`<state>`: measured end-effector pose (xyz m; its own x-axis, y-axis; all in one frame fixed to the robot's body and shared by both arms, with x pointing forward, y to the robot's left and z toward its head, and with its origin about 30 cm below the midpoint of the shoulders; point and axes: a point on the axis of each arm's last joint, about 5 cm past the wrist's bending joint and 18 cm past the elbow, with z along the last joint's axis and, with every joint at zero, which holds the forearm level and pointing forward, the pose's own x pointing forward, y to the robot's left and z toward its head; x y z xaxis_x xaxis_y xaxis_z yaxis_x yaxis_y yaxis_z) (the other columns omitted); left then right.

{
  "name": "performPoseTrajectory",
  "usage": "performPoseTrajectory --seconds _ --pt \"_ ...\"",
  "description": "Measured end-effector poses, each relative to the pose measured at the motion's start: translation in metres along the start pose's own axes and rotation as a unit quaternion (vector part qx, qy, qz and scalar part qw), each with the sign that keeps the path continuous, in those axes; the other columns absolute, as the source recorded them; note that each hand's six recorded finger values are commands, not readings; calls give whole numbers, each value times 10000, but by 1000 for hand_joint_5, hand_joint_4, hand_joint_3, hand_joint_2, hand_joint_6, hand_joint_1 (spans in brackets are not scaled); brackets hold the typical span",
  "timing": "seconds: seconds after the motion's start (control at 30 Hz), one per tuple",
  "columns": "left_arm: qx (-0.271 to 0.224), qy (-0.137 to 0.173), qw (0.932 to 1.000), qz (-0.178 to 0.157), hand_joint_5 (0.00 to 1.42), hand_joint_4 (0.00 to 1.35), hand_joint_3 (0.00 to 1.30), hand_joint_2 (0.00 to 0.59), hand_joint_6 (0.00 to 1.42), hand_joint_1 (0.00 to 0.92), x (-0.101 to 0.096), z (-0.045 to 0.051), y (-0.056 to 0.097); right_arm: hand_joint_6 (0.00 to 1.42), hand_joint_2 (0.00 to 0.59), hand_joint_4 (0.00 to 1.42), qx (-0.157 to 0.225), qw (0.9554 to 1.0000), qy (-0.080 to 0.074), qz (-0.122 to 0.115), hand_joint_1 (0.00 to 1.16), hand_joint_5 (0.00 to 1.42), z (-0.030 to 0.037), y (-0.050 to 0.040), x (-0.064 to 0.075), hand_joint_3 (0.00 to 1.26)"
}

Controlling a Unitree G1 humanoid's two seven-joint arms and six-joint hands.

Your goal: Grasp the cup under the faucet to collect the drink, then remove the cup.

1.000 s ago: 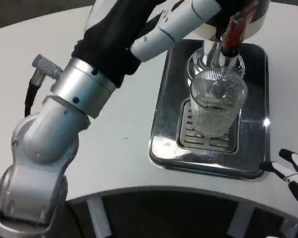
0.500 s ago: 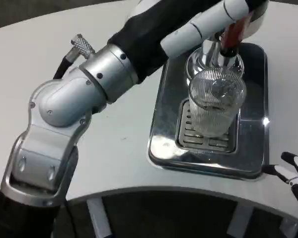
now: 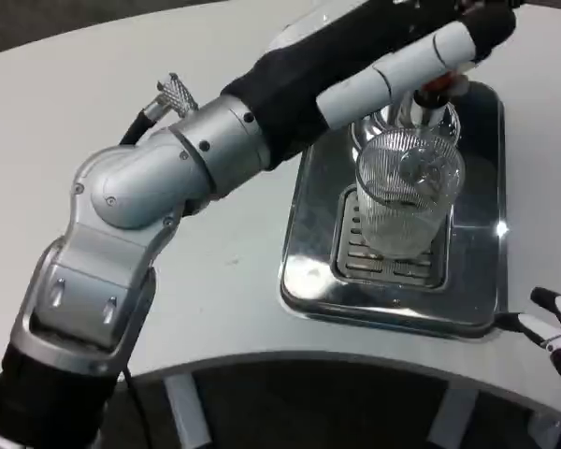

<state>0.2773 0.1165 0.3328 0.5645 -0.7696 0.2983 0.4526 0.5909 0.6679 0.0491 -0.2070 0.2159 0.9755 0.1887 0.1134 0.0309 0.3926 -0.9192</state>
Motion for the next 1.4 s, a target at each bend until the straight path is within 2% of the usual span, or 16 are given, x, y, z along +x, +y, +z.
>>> performPoseTrajectory --seconds 0.5,0.8,1.2,1.4 --pt "786 23 9964 -326 189 96 177 105 191 0 35 32 -30 0 462 21 45 9999 -94 -31 421 0 13 11 24 156" --pt "1163 40 9926 -361 176 84 173 98 164 0 39 62 -11 0 462 21 85 9998 -188 -70 421 0 28 23 54 156" --pt "1547 51 9869 -460 143 61 156 95 143 0 46 74 -34 0 462 22 328 9993 -154 -102 421 0 42 53 82 156" --pt "1652 66 9851 -471 127 51 149 95 141 0 44 79 -33 0 462 22 494 9982 -298 -190 421 0 77 81 142 151"
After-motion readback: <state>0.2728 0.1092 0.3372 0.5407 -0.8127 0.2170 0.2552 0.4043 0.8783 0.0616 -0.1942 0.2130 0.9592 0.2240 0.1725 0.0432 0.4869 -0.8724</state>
